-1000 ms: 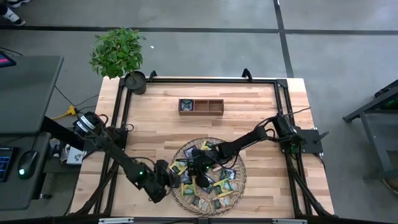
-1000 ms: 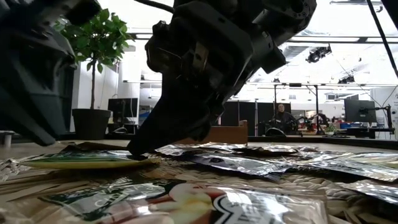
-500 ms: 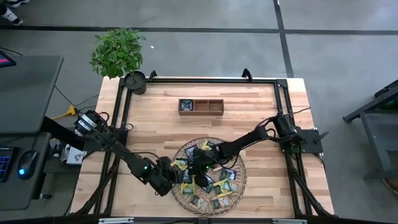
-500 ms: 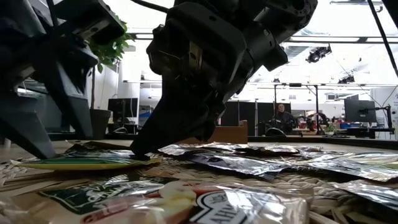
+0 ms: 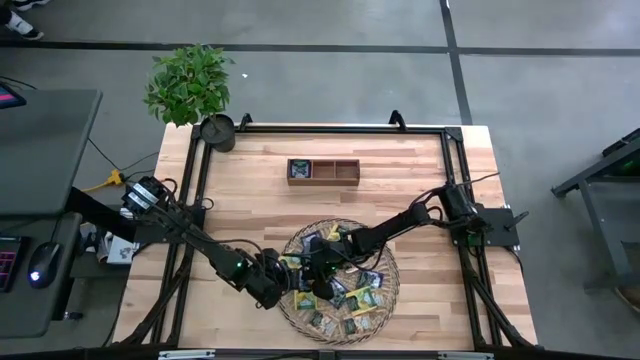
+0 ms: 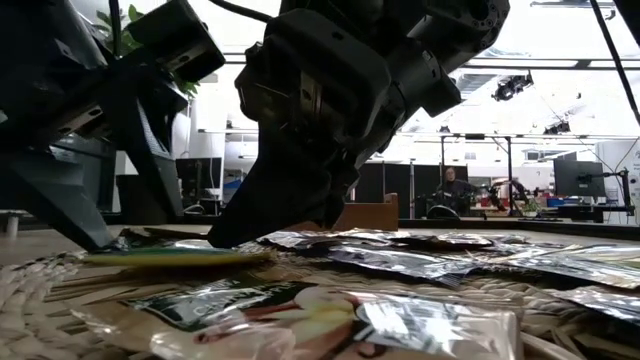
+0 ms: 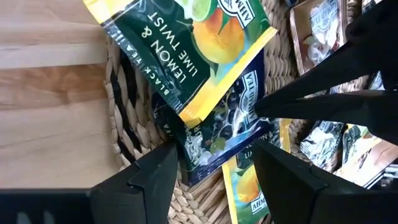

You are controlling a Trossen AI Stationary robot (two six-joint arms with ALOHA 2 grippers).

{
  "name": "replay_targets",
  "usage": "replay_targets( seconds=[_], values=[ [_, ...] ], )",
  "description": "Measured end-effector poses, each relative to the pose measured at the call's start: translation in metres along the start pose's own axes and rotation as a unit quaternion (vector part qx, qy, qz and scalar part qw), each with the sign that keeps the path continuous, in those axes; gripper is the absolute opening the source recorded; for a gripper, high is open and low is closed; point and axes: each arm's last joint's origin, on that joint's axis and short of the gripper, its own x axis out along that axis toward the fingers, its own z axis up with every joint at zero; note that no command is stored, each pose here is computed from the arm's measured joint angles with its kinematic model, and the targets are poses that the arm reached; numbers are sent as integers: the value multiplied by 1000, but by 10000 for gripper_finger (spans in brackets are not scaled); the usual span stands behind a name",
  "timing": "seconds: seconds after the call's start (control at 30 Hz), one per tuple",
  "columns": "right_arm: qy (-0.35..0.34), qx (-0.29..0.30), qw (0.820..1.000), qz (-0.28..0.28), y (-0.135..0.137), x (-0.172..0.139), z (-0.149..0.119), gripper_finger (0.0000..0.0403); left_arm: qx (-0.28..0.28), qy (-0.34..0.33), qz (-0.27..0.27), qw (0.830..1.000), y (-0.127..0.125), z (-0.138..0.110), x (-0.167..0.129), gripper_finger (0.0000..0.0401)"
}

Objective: Pick & Place Tea
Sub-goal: Put the purple tea bag in the left section of the wooden organizer

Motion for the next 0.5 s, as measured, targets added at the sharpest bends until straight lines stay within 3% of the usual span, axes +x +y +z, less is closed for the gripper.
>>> replay_targets(
  seconds=[0.33, 0.5],
  values=[
    [-2, 1, 1000, 2, 0, 0, 0, 0, -1, -8, 2, 1000, 0, 2, 1, 204],
    [-2, 4, 1000, 3, 0, 0, 0, 0, 0, -10, 7, 1000, 1, 3, 1, 154]
  ],
)
